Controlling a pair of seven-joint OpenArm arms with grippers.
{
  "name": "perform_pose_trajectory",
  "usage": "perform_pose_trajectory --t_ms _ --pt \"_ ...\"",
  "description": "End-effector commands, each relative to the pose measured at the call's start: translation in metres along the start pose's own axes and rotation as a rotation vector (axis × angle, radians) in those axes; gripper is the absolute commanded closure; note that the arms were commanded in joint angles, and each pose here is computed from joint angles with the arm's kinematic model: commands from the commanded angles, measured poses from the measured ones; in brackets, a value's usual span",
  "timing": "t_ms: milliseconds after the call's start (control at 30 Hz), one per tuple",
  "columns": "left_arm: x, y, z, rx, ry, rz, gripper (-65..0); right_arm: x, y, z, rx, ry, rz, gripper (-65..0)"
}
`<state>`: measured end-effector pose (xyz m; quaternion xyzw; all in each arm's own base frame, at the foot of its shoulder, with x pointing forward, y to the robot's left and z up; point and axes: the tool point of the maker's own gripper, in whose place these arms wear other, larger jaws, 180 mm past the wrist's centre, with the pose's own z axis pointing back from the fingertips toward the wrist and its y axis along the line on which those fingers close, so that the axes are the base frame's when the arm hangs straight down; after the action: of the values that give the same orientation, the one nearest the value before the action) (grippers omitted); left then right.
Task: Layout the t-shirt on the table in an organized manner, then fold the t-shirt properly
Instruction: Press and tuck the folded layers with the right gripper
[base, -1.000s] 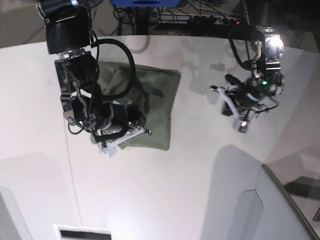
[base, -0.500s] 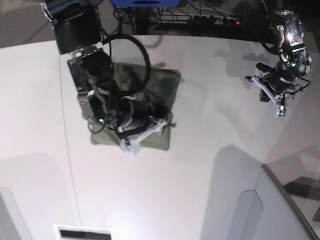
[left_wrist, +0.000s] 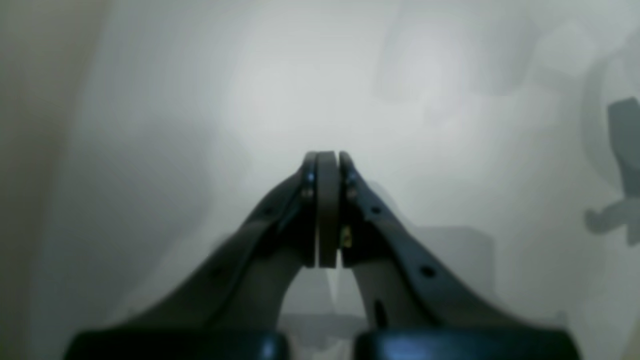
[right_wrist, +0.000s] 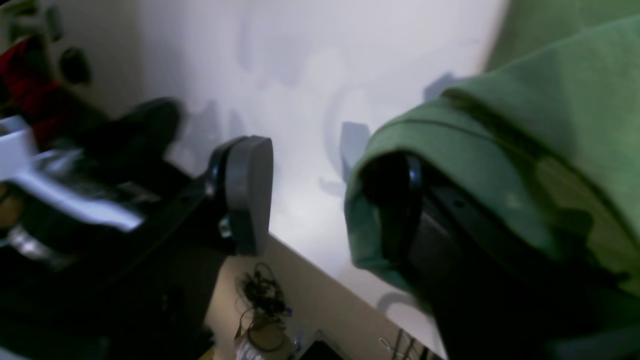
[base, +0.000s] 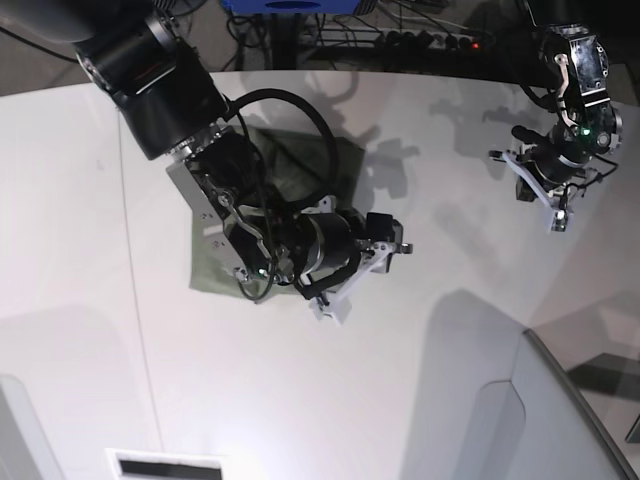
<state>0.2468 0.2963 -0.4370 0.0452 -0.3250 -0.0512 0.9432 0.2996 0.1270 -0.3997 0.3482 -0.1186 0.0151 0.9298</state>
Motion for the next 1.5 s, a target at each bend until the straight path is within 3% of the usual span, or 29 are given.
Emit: perform_pose_trajectory --t_ms 0,167,333,467,533,633,767,1000,1167,1367,1467 --pt "0.013 0.010 0.004 0.021 -0.042 -0.003 0.0 0.017 0.014 0.007 0.020 -0.039 0.003 -30.8" --pt "0.007 0.015 0.002 0.025 -0.025 -0.004 0.0 0.027 -0.007 0.027 -0.080 -0.092 -0.134 -30.8" --pt "0.008 0.015 0.002 0.026 -0.026 -0.005 0.0 0.024 -0.012 0.049 -0.087 -0.129 -0.142 -30.8" --pt "0.008 0.015 0.002 0.027 -0.027 -0.005 0.0 0.030 -0.049 0.085 -0.162 -0.222 -0.237 -29.7" --pt "0.008 0.015 0.002 0.027 -0.027 -0.005 0.0 0.036 -0.066 0.103 -0.187 -0.266 -0.255 -21.6" --pt "0.008 0.015 0.002 0.027 -0.027 -0.005 0.0 0.039 -0.095 0.119 -0.232 -0.299 -0.297 -0.5" --pt "0.008 0.014 0.002 0.024 -0.026 -0.007 0.0 0.040 -0.131 0.123 -0.293 -0.304 -0.368 -2.6" --pt "0.016 0.015 0.001 0.025 -0.042 -0.005 0.0 0.030 -0.154 0.102 -0.289 -0.254 -0.299 -2.6" --pt "0.015 0.015 0.001 0.026 -0.040 -0.006 0.0 0.027 -0.145 0.095 -0.265 -0.236 -0.302 -2.6" --pt "0.016 0.016 0.001 0.027 -0.042 -0.005 0.0 0.011 -0.117 0.074 -0.216 -0.161 -0.170 -2.6" --pt "0.016 0.017 0.001 0.029 -0.042 -0.005 0.0 -0.002 -0.106 0.067 -0.192 -0.098 -0.162 -2.6"
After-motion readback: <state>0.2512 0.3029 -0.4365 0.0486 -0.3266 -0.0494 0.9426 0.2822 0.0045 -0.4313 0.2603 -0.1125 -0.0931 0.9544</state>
